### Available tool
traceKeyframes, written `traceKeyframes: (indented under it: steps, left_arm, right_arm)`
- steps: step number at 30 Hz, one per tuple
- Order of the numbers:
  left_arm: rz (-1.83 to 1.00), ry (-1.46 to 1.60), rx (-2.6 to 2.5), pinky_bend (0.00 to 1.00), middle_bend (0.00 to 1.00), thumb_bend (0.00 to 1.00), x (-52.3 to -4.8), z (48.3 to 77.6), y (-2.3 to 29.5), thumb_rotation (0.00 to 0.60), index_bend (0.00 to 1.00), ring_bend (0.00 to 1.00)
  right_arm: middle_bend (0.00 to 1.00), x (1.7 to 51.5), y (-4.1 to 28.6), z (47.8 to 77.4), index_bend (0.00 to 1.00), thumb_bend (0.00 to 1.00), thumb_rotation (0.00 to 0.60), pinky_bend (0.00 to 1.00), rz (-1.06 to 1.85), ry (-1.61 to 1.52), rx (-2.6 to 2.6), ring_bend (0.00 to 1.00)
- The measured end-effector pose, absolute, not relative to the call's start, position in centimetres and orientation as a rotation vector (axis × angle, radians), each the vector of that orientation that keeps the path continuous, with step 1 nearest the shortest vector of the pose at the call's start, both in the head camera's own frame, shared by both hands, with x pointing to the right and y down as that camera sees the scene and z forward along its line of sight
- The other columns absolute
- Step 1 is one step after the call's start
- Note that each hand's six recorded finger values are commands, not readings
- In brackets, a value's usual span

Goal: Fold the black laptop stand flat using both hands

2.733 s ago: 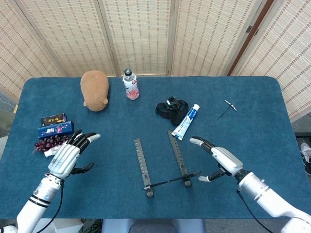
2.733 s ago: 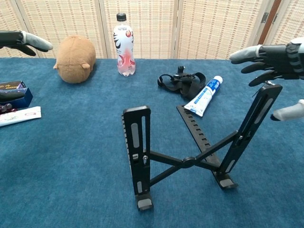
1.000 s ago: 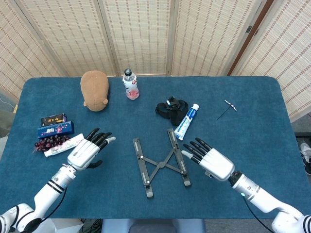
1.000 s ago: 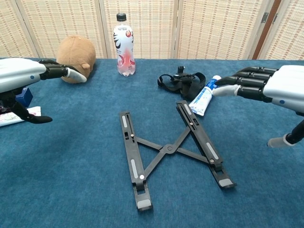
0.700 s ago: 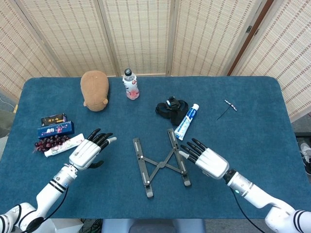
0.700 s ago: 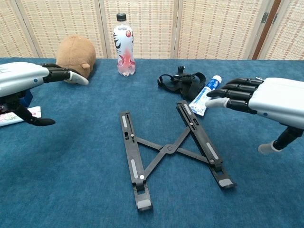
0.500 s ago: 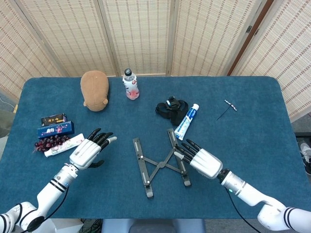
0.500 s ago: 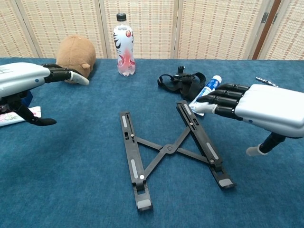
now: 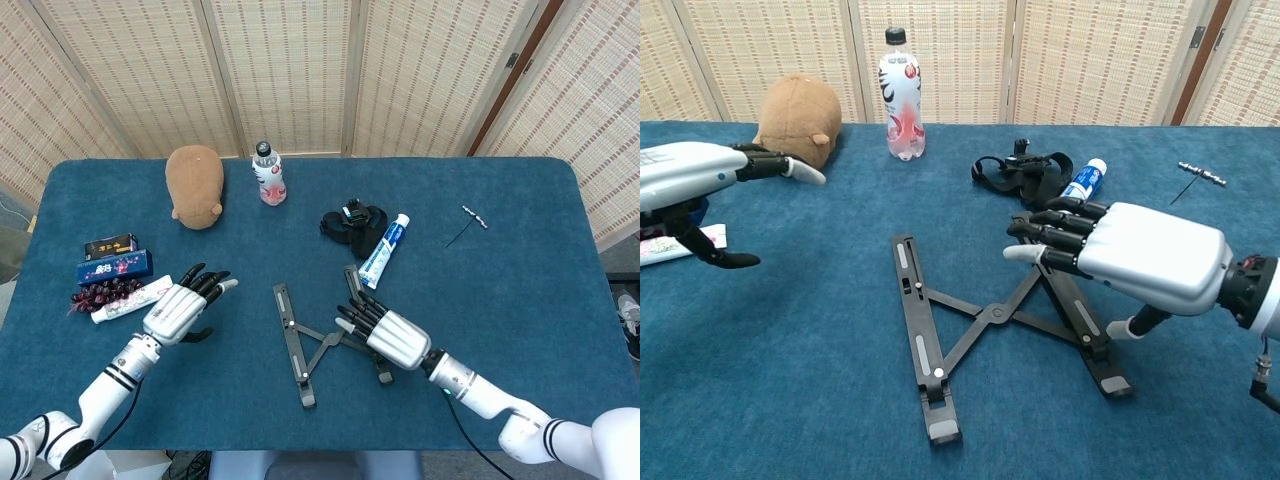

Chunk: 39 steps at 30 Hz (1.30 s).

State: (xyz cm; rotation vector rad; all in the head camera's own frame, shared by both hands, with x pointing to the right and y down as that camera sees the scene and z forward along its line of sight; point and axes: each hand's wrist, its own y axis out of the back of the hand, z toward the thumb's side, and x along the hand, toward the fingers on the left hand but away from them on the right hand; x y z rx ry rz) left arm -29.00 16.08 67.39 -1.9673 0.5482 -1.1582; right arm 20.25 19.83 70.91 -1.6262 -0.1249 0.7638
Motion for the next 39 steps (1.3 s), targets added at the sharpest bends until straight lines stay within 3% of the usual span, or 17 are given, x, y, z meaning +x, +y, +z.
traceKeyframes:
  steps: [15,39]
  left_arm:
    - [-1.168,0.538,-1.99,0.0,0.1,0.22,-28.3,69.6,15.5,0.6,0.12,0.13]
    - [-1.145,0.483,-2.038,0.0,0.1,0.22,-23.4,73.9,14.0,0.6,0.11,0.13]
  right_arm:
    - [0.0,17.3,21.3,71.7,0.0,0.0,0.6,0.0,0.694,-0.146,-1.663,0.0]
    - [0.0,15.5,22.2,71.8,0.0,0.0,0.6,0.0,0.613,-0.172,-1.673,0.0]
